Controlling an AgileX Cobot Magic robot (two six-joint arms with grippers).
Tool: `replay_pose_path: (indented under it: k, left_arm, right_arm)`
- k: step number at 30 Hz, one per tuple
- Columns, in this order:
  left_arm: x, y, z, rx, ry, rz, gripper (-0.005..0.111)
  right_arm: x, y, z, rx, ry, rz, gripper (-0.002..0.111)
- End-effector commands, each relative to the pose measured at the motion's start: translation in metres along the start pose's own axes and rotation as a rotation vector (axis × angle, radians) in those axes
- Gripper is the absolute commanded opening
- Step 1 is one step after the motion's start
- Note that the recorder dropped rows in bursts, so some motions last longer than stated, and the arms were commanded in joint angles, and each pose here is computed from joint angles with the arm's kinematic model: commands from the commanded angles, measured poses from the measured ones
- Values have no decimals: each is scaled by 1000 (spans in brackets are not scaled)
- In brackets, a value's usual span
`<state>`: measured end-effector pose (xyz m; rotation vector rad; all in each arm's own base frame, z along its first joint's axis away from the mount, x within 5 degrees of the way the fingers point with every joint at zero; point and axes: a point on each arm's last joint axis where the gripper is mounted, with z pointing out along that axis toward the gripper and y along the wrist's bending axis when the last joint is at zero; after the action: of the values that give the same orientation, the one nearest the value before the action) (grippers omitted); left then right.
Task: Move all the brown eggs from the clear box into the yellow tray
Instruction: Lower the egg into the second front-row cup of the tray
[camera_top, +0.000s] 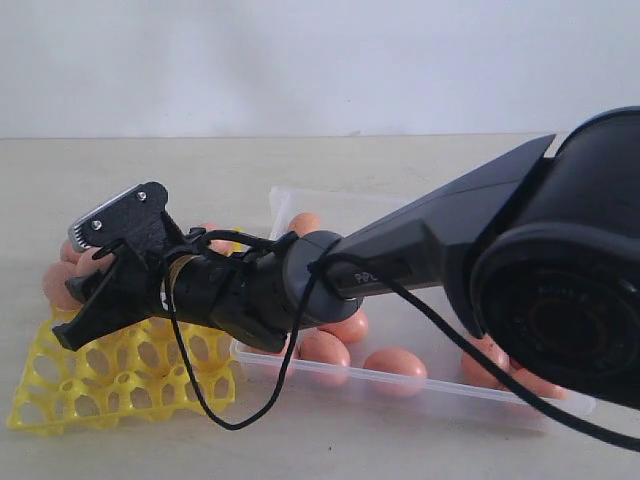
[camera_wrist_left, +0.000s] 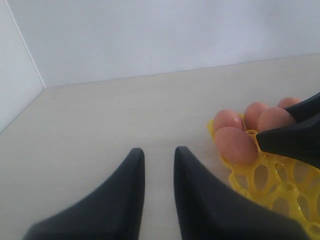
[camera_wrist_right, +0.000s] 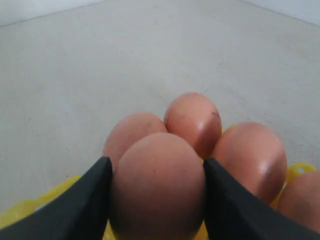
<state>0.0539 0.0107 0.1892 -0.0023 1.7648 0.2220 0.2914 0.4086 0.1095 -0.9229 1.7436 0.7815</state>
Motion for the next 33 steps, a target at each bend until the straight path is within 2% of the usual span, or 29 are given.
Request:
replay_pose_path:
  k: [1,21,33]
  left_arm:
    - [1,0,0,-1,0,-4,22]
    - [1,0,0,-1,0,-4,22]
    - [1,0,0,-1,0,-4,22]
  right_arm:
    - [-1,1,1,-5,-13,-11,1]
    - [-13,1,2,-7,-50,-23,1]
    - [-19,-11,2,26,-41,-35,1]
